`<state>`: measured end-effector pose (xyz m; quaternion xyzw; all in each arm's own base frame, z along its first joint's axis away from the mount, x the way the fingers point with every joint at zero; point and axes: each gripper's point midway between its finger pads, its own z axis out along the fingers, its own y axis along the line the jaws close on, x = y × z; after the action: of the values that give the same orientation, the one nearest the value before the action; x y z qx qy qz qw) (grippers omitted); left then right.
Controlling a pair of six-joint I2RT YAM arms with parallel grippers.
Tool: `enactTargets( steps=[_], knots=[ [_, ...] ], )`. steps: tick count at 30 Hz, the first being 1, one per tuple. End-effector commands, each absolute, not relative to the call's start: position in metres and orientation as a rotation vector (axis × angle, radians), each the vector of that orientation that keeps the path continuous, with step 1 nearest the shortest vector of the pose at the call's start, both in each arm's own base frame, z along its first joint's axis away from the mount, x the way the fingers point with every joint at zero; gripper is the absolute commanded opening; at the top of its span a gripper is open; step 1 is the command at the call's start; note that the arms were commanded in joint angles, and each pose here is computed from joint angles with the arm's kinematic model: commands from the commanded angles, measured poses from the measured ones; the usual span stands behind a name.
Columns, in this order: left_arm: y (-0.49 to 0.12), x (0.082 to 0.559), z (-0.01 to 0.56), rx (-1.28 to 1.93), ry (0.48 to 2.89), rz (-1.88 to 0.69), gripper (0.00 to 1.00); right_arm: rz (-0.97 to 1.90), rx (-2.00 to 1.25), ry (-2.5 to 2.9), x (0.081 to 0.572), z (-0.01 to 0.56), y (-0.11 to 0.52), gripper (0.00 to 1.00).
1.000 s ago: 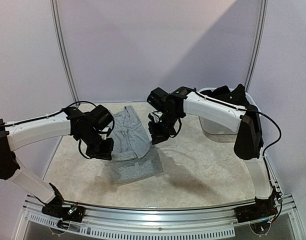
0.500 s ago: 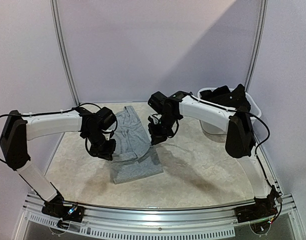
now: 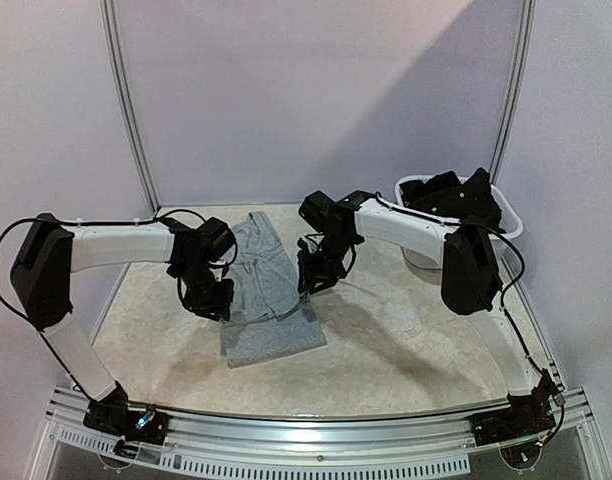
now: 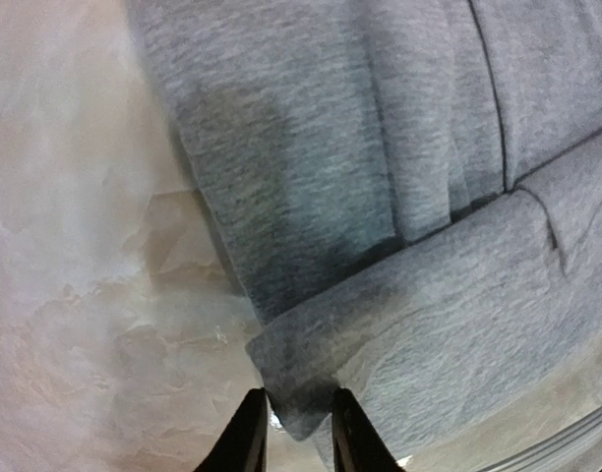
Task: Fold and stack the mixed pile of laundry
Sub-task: Fold the rectangle-folded tank top at the center of the board.
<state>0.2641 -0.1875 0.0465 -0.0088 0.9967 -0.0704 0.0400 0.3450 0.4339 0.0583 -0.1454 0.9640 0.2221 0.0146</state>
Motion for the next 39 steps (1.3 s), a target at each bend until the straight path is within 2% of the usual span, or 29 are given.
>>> enactTargets(
  steps=[1, 6, 8, 20, 21, 23, 24, 39],
  knots=[
    [-0.184, 0.284, 0.064, -0.055, 2.991, -0.213, 0.37, 0.789, -0.402, 2.945, 0.365, 0.074, 0.44, 0.37],
    [-0.18, 0.29, 0.096, -0.045, 2.927, -0.202, 0.58, 0.796, -0.364, 2.897, 0.376, 0.098, 0.436, 0.48],
    [-0.178, 0.286, 0.111, -0.045, 2.9, -0.223, 0.64, 0.764, -0.369, 2.881, 0.375, 0.109, 0.431, 0.49],
    [-0.141, 0.232, 0.144, -0.101, 2.804, -0.29, 0.74, 0.498, -0.656, 2.817, 0.307, 0.111, 0.443, 0.47],
    [-0.138, 0.226, 0.145, -0.107, 2.8, -0.289, 0.78, 0.496, -0.678, 2.815, 0.301, 0.107, 0.447, 0.47],
    [-0.129, 0.217, 0.147, -0.13, 2.79, -0.283, 0.97, 0.501, -0.711, 2.812, 0.292, 0.103, 0.455, 0.47],
    [-0.126, 0.213, 0.148, -0.143, 2.781, -0.284, 0.99, 0.498, -0.726, 2.818, 0.288, 0.098, 0.458, 0.47],
    [-0.103, 0.175, 0.164, -0.185, 2.719, -0.347, 1.0, 0.437, -0.785, 2.861, 0.274, 0.058, 0.467, 0.44]
  ],
)
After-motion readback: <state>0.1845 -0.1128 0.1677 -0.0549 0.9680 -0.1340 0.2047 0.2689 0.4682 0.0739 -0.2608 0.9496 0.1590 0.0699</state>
